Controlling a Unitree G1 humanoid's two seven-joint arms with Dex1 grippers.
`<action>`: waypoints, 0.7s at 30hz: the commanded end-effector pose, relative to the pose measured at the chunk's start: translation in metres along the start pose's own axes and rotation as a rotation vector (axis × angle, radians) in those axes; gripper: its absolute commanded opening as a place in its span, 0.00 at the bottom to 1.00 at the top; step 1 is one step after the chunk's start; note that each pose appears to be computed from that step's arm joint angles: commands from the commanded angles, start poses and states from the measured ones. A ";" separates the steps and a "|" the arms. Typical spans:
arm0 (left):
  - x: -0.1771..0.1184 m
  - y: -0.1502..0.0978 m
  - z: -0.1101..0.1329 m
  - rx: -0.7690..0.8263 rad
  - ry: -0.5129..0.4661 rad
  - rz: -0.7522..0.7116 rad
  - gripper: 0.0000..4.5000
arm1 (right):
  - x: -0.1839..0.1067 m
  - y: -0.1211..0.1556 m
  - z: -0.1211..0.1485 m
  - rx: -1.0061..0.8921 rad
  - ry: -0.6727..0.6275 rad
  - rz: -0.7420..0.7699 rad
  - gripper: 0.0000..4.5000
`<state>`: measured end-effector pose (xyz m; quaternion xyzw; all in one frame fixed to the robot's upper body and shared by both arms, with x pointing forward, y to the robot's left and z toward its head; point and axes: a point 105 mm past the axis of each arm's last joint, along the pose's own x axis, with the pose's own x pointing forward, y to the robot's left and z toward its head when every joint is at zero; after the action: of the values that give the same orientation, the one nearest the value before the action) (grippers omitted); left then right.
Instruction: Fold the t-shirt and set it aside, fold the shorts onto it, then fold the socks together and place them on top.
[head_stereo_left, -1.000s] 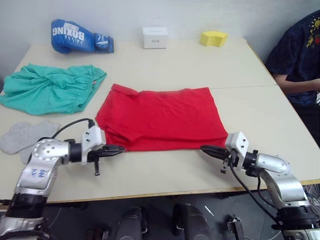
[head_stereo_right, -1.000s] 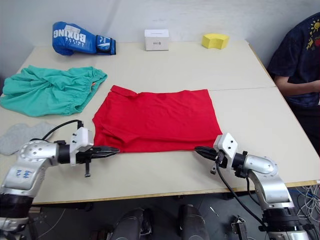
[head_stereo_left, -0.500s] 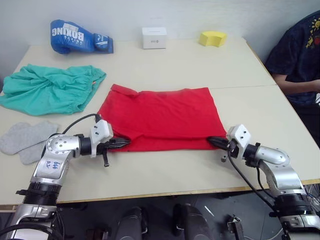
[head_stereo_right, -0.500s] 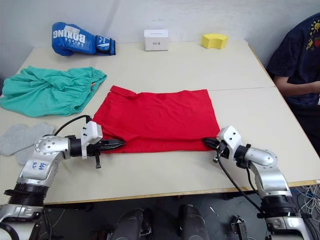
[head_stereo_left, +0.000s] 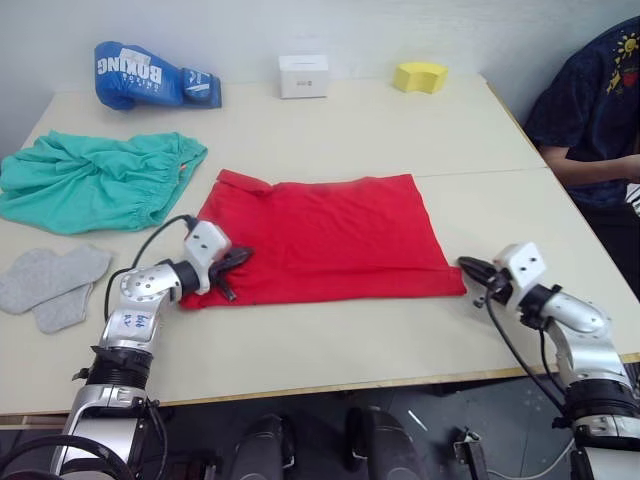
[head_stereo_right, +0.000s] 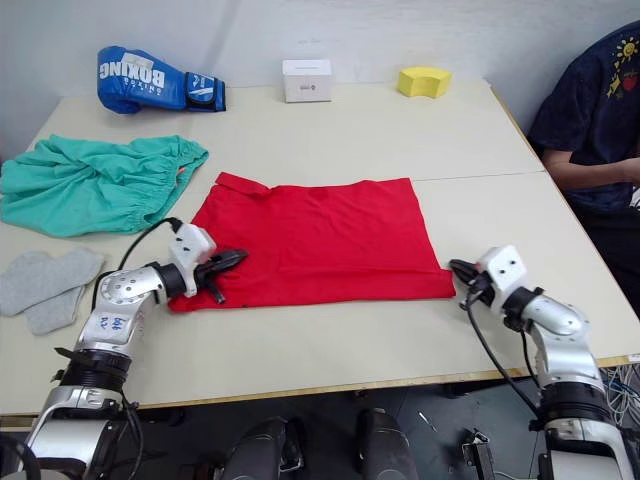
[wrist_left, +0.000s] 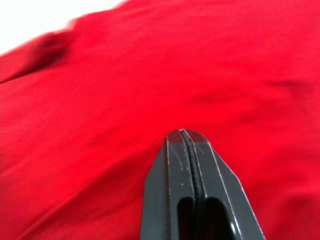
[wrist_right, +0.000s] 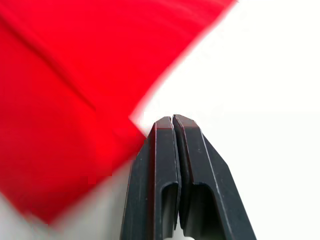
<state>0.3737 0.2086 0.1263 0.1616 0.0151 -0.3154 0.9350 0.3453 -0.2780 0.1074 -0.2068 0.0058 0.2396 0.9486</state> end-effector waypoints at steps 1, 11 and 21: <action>-0.024 0.036 0.041 -0.075 -0.182 0.127 0.00 | -0.009 -0.018 0.028 -0.048 -0.126 -0.048 0.01; -0.078 -0.023 0.012 0.053 0.165 -0.330 0.00 | 0.002 0.070 0.048 -0.075 -0.189 0.319 0.01; -0.099 -0.008 -0.030 0.080 0.296 -0.099 0.00 | -0.013 0.047 -0.005 -0.024 -0.013 0.139 0.01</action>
<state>0.2922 0.2499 0.1033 0.2234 0.1394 -0.3760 0.8884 0.3160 -0.2247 0.0884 -0.2105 -0.0071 0.3384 0.9171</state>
